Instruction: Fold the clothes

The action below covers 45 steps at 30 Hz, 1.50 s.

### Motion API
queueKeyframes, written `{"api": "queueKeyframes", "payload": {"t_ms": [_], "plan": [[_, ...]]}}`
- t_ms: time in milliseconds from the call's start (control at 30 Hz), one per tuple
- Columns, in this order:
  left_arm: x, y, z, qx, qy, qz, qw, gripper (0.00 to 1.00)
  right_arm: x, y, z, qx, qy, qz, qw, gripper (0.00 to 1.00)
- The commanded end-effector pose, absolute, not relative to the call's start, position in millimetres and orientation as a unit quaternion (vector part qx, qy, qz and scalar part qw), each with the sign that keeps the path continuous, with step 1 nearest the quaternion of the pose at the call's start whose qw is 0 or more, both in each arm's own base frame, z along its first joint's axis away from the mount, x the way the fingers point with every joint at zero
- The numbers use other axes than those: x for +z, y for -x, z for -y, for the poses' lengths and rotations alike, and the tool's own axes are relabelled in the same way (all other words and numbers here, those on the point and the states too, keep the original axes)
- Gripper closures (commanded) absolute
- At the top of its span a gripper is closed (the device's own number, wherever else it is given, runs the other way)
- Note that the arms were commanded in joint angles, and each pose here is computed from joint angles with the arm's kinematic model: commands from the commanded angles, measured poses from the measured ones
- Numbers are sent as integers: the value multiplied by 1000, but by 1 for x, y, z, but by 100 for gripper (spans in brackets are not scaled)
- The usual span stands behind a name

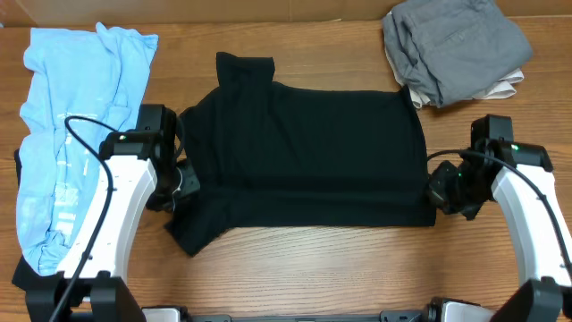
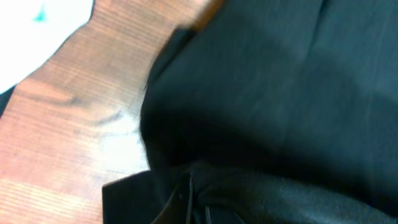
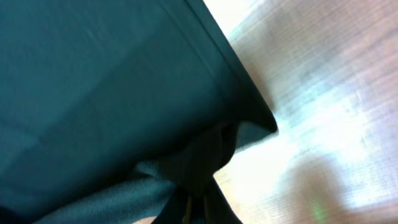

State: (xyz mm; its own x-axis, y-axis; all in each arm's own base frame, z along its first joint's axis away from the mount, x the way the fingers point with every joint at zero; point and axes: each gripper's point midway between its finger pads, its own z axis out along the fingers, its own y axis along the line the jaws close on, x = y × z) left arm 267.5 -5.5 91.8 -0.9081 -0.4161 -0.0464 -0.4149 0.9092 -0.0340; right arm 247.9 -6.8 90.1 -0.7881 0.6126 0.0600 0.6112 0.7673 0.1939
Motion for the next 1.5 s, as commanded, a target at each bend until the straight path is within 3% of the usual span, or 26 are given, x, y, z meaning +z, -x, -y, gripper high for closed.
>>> {"api": "queueKeyframes", "payload": {"t_ms": [0,333,600,633,667,733,800,833,1000,1100,1267,1467], "plan": [[82,-283,-2,8,199,-979,44,96,76,-266,14,90,-311,-946,21,96],[57,-312,1,5,178,-982,62,96,63,-313,19,102,-281,-950,88,96],[42,-321,4,5,174,-983,60,96,64,-318,19,102,-268,-953,100,96],[42,-322,3,5,174,-983,60,96,64,-319,19,102,-266,-953,101,95],[42,-322,3,5,174,-983,61,94,64,-319,19,102,-266,-953,102,84],[42,-323,3,5,169,-984,62,75,65,-322,20,102,-257,-955,108,56],[43,-326,3,7,150,-986,69,41,66,-324,20,101,-249,-956,115,26],[44,-328,1,11,145,-987,74,34,66,-325,20,101,-249,-956,115,23],[70,-345,-13,44,138,-985,97,16,79,-332,21,103,-247,-956,124,20],[106,-364,-19,59,116,-984,124,0,101,-340,22,104,-233,-958,133,20],[180,-393,-15,47,81,-979,183,0,155,-353,13,128,-176,-964,154,20],[265,-429,24,-52,-2,-956,289,0,222,-359,6,143,-115,-965,189,19]]}}
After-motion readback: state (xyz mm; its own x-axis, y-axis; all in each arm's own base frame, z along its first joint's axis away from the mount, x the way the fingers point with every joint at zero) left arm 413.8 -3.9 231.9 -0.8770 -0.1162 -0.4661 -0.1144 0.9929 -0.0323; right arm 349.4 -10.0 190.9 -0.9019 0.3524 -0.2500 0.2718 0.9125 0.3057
